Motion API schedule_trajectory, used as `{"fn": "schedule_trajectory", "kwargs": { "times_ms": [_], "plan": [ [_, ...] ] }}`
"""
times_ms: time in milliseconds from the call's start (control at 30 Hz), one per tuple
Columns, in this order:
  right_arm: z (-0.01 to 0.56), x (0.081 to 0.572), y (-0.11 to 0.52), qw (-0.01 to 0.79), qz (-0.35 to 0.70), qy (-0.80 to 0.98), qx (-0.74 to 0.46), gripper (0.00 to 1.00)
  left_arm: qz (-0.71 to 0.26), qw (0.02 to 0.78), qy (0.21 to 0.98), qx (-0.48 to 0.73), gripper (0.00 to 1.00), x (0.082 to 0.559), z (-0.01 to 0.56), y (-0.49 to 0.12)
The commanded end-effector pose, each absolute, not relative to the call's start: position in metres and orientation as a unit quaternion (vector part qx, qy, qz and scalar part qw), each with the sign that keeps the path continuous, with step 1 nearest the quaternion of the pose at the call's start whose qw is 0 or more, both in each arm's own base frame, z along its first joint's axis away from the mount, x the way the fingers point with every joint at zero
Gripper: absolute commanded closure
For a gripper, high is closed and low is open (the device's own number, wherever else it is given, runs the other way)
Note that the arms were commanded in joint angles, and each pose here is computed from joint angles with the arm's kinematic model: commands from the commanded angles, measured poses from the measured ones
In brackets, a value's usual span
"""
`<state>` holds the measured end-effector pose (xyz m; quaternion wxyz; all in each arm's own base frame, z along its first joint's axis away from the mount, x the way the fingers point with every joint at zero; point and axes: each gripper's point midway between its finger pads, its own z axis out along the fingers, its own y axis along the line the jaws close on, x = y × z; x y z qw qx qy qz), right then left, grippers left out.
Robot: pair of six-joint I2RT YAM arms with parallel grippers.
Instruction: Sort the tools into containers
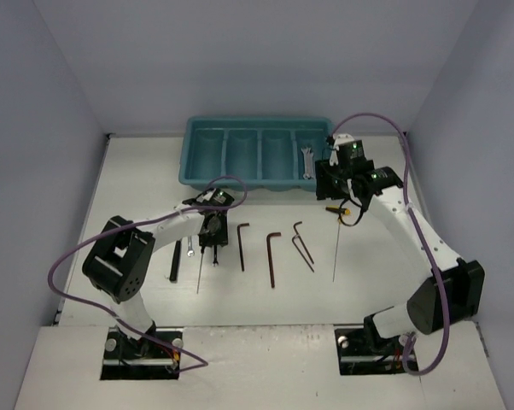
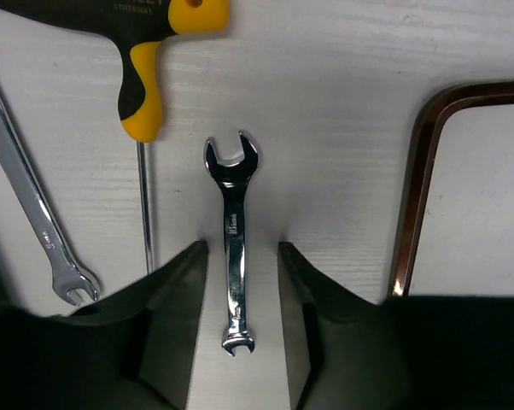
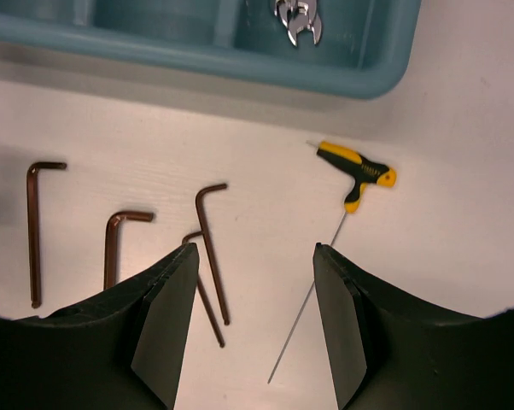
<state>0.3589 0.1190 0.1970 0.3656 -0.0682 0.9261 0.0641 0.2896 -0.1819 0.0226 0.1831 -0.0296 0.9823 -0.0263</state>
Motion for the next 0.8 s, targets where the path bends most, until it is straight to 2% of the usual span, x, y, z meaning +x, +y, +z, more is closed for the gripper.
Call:
{"fn": "schedule_trajectory", "kwargs": {
  "times_ms": [0, 67, 133, 200, 367, 533, 767],
  "plan": [
    [0.225, 0.346, 0.124, 0.412, 0.096, 0.904, -0.056, 0.46, -0.03, 0.201, 0.978, -0.05, 0.71, 0.296, 0.025, -0.186],
    [0.224, 0.339, 0.123, 0.412, 0.099, 0.904, -0.055, 0.46, -0.024, 0.194, 0.979, -0.055, 0.78, 0.292, 0.019, -0.183],
    [0.223, 0.334, 0.124, 0.411, 0.103, 0.904, -0.053, 0.46, -0.015, 0.187, 0.981, -0.057, 0.92, 0.288, 0.011, -0.18],
    [0.222, 0.329, 0.127, 0.41, 0.112, 0.904, -0.056, 0.46, -0.012, 0.18, 0.982, -0.056, 1.0, 0.286, 0.006, -0.18],
    [0.229, 0.316, 0.145, 0.409, 0.151, 0.897, -0.07, 0.46, -0.048, 0.194, 0.978, -0.053, 1.0, 0.291, 0.026, -0.195],
    [0.258, 0.294, 0.194, 0.413, 0.265, 0.864, -0.111, 0.46, -0.165, 0.29, 0.941, -0.048, 1.0, 0.316, 0.134, -0.232],
    [0.288, 0.273, 0.239, 0.429, 0.365, 0.816, -0.133, 0.44, -0.286, 0.35, 0.89, -0.059, 1.0, 0.322, 0.235, -0.262]
  ]
}}
